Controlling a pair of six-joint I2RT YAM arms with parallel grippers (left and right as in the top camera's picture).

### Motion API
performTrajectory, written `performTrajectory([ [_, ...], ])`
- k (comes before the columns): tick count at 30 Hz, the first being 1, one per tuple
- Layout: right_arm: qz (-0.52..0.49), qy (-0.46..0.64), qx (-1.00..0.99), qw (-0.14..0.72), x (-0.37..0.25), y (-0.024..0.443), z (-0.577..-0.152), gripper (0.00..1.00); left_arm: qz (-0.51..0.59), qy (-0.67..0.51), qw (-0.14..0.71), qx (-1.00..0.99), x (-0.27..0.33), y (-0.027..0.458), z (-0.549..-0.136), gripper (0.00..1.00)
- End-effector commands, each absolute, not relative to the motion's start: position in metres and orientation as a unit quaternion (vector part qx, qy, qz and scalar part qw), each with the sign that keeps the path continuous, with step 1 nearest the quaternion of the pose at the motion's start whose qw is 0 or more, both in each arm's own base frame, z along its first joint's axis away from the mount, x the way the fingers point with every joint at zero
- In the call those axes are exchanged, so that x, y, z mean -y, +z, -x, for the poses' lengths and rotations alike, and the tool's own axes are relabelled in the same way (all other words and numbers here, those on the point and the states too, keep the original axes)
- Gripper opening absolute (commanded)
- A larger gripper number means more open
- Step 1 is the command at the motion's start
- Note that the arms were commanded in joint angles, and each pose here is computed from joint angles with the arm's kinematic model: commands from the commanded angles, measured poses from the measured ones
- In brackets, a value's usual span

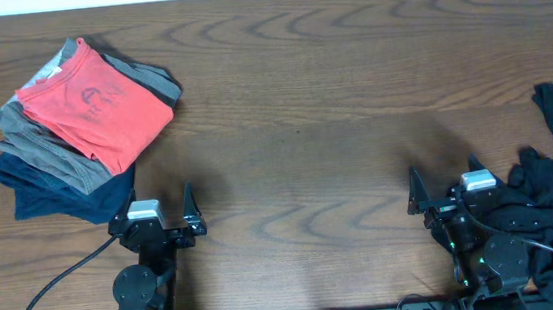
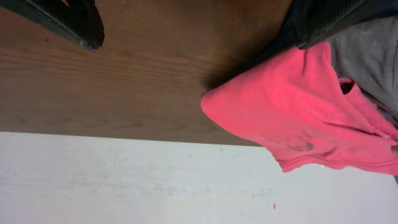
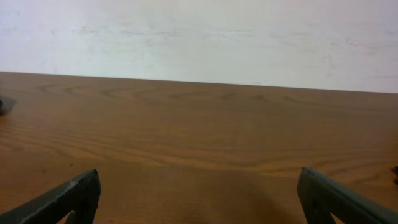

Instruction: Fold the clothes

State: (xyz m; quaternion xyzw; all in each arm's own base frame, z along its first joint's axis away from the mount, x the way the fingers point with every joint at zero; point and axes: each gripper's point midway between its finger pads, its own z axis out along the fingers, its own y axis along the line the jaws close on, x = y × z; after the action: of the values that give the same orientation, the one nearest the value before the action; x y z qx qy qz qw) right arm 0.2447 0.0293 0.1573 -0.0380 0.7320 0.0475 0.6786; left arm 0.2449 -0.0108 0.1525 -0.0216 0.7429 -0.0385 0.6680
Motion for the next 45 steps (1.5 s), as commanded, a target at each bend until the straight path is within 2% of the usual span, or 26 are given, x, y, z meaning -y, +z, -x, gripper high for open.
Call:
performTrajectory([
  [1, 0.037, 0.039, -0.734, 0.677, -0.026, 0.156, -0.245, 0.99, 0.018, -0.029, 0.65, -0.76, 0.01, 0.137, -0.244, 0.98],
  [31, 0.027, 0.047, -0.738, 0.673, -0.026, 0.153, -0.245, 0.99, 0.019, -0.035, 0.65, -0.759, 0.011, 0.137, -0.244, 0.98],
  [45, 0.027, 0.042, -0.785, 0.618, -0.025, 0.134, -0.247, 0.99, 0.016, -0.038, 0.649, -0.759, 0.012, 0.137, -0.244, 0.98],
])
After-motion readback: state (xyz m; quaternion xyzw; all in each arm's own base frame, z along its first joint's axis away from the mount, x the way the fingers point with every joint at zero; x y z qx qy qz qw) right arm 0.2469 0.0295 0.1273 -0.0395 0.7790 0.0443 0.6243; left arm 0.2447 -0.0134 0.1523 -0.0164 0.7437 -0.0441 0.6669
